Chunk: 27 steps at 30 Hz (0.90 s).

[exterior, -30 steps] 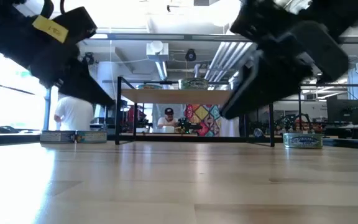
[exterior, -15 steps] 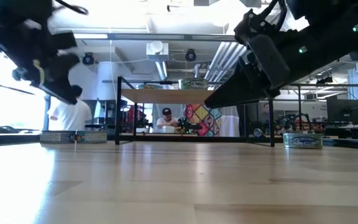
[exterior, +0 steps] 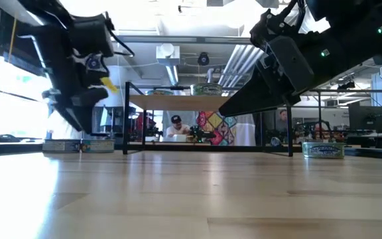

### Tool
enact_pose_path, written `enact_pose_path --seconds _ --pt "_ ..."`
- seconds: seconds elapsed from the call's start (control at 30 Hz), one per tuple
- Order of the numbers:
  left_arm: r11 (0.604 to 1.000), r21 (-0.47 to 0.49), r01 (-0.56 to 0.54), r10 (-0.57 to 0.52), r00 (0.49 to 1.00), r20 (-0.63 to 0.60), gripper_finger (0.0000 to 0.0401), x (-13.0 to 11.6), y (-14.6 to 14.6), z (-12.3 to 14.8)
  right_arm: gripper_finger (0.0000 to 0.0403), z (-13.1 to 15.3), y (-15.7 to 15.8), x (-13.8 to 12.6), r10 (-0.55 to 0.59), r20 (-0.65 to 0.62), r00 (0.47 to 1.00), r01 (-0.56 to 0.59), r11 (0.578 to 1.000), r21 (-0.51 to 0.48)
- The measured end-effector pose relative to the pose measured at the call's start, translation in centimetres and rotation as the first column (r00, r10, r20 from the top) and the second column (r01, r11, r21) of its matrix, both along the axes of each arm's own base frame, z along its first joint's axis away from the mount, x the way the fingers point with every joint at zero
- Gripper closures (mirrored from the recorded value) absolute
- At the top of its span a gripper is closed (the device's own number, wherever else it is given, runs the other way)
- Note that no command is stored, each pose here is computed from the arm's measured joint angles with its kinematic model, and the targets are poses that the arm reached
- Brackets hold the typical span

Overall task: Stack canned seafood by type on shelf
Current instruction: Put the yellow tuna can and aligned with the other yellow tuna can on the shelf

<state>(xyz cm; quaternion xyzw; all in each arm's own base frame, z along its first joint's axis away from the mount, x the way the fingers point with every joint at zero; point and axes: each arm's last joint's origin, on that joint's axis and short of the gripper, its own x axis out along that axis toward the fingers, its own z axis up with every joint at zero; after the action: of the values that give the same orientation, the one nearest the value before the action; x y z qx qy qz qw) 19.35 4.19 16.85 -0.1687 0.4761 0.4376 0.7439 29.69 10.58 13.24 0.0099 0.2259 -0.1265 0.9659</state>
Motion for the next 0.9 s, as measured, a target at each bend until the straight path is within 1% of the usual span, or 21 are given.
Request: enact_pose_path --seconds 0.1,0.23,0.37,0.5,0.67,0.7,0.9 --pt "0.998 0.025 0.062 -0.06 0.995 -0.076 0.0244 -0.3 1.4 0.0 0.0247 0.0 0.0 0.0 0.0 0.0 1.0 0.0 1.0 0.001" --pt "0.989 0.041 0.144 -0.137 0.979 -0.152 0.0259 -0.6 2.7 0.0 0.0247 0.0 0.0 0.0 0.007 -0.002 1.0 -0.007 1.0 0.002" --pt "0.975 0.023 0.219 -0.21 0.956 -0.205 0.0268 -0.9 3.5 0.0 0.0247 0.0 0.0 0.0 0.01 -0.003 1.0 -0.01 1.0 -0.003" --pt "0.942 0.015 0.336 -0.319 0.905 -0.283 0.027 -1.0 3.9 0.0 0.0247 0.0 0.1 0.0 0.01 -0.001 1.0 -0.01 1.0 0.019" --pt "0.872 0.009 0.489 -0.453 0.816 -0.358 0.0268 -0.8 4.1 0.1 0.0247 0.0 0.1 0.0 0.011 0.0 1.0 -0.011 1.0 0.026" --pt "0.864 0.013 0.503 -0.465 0.808 -0.362 0.0266 -0.8 4.1 0.1 0.0247 0.0 0.1 0.0 0.011 0.0 1.0 -0.011 1.0 0.026" --pt "0.846 0.034 0.532 -0.482 0.79 -0.379 0.024 -0.8 5.1 0.3 0.0247 0.0 0.1 0.0 0.011 0.0 1.0 -0.011 1.0 0.027"
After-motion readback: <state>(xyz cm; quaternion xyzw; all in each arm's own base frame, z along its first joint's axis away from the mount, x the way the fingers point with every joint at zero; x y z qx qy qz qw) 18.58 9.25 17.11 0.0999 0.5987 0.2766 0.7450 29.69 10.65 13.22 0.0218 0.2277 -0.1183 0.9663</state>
